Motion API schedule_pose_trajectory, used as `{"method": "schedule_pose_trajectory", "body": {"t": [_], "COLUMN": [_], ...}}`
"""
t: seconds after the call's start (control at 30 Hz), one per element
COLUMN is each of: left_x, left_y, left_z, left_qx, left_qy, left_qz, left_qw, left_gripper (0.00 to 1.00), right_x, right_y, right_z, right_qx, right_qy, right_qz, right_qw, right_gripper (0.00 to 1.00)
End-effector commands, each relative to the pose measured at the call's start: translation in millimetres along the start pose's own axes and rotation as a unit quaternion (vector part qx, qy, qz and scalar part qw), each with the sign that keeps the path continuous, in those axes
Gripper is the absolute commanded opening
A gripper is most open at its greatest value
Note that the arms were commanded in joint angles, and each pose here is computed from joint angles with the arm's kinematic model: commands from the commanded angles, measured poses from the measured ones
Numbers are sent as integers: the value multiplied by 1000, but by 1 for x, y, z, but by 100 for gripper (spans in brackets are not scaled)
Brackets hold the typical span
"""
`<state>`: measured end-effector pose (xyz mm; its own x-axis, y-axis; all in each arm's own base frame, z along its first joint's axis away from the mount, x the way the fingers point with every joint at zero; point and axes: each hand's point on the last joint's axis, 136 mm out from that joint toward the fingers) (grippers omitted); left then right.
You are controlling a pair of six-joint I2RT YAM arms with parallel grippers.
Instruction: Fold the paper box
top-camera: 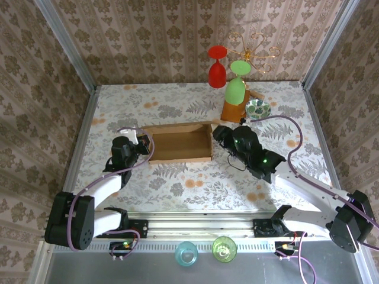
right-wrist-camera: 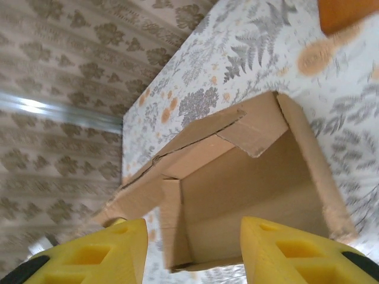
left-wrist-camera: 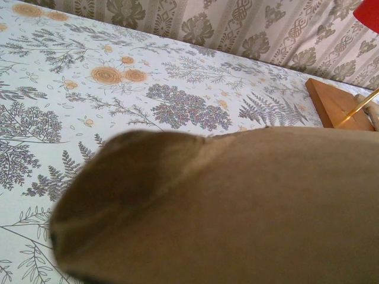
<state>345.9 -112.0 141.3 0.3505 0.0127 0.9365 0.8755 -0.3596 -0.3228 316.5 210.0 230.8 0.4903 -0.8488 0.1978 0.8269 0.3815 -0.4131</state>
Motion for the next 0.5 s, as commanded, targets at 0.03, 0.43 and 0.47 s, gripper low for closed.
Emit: {"method": "schedule_pose_trajectory", "body": {"t": [0.03, 0.43, 0.47], "left_x": [-20, -20, -20], "left_y": [-2, -2, -2], "left_z": [-3, -3, -3], "left_qx": [-2, 1, 0], "left_qy": [-2, -6, -6], "left_qz": [35, 34, 33], "left_qw": [999, 999, 999], "left_gripper": [0, 0, 0], "right_x": [4, -26, -26], "right_y": [2, 46, 51], "right_z": [26, 46, 44], "right_qx": [9, -12, -17], "right_qy": [167, 267, 267], "right_qz": [-27, -4, -7], "right_qw": [985, 964, 963], "right_gripper": [47, 46, 46]}}
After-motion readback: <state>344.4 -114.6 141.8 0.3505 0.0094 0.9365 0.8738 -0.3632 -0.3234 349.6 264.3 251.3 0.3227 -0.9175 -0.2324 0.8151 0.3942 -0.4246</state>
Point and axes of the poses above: each hand's point on the last joint's axis, 136 mm out from that joint toward the fingers, its own y axis out along the fingers, its own z axis along the line the jaws close on, x = y × z, and after that the axes turned 13 degrees about y, right-handed
